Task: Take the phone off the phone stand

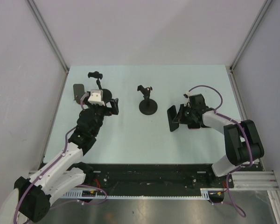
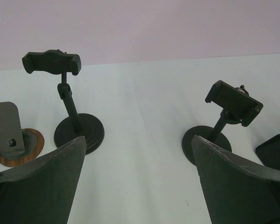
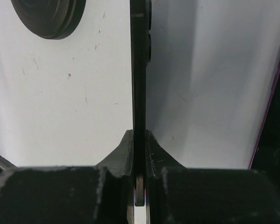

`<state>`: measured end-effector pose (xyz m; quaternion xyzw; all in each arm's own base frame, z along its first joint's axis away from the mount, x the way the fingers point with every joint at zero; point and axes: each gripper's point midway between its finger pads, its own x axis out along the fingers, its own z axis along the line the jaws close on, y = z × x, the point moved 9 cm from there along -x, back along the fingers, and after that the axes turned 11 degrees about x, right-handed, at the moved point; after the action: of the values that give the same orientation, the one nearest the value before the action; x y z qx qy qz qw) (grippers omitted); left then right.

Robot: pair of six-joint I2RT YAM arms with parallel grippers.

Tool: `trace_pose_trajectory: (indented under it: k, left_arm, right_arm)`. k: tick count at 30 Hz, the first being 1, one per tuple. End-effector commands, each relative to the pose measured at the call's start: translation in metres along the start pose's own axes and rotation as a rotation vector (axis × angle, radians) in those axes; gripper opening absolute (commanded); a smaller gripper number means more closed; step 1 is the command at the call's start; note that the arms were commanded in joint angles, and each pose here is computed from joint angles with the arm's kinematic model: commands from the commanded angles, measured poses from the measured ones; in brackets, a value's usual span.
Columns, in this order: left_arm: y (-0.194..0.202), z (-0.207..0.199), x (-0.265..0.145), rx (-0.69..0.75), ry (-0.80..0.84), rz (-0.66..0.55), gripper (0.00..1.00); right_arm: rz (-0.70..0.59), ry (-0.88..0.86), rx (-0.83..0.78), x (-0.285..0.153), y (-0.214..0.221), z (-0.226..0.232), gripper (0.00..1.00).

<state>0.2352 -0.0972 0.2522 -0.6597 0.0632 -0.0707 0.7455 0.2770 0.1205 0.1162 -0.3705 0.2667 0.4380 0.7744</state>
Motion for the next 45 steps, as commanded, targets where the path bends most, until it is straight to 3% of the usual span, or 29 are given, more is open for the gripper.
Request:
trace_pose_trajectory:
  k: [1,4,10,22,30,31,39,45]
  left_arm:
    - [-0.006,0.003,0.004,0.025,-0.017,-0.047,1.0]
    - [-0.006,0.002,0.005,0.027,-0.016,-0.051,1.0]
    - [-0.003,0.002,0.006,0.026,-0.016,-0.051,1.0]
    - [-0.003,0.0,0.007,0.028,-0.005,-0.057,1.0]
    - [-0.004,0.001,0.007,0.026,-0.007,-0.064,1.0]
    - [-0.004,0.001,0.007,0.026,-0.007,-0.064,1.0]
    - [-0.005,0.001,0.006,0.025,-0.01,-0.071,1.0]
    - [-0.005,0.001,0.006,0.02,-0.01,-0.072,1.0]
  right_arm:
    - [0.007,0.045,0.037,0.007,0.002,-0.013,0.0]
    - [0.014,0.092,0.048,0.005,0.005,-0.022,0.04]
    - [0.027,0.127,0.05,0.004,0.005,-0.032,0.27]
    - [-0.015,0.18,0.017,-0.003,-0.001,-0.037,0.62]
    - [-0.132,0.252,-0.112,-0.017,-0.012,-0.004,0.74]
    - [-0.153,0.279,-0.137,-0.017,-0.014,0.0,0.8]
    - [-0.247,0.402,-0.294,-0.008,-0.01,0.035,0.99]
    - [-0.23,0.475,-0.416,0.012,0.004,0.051,1.0]
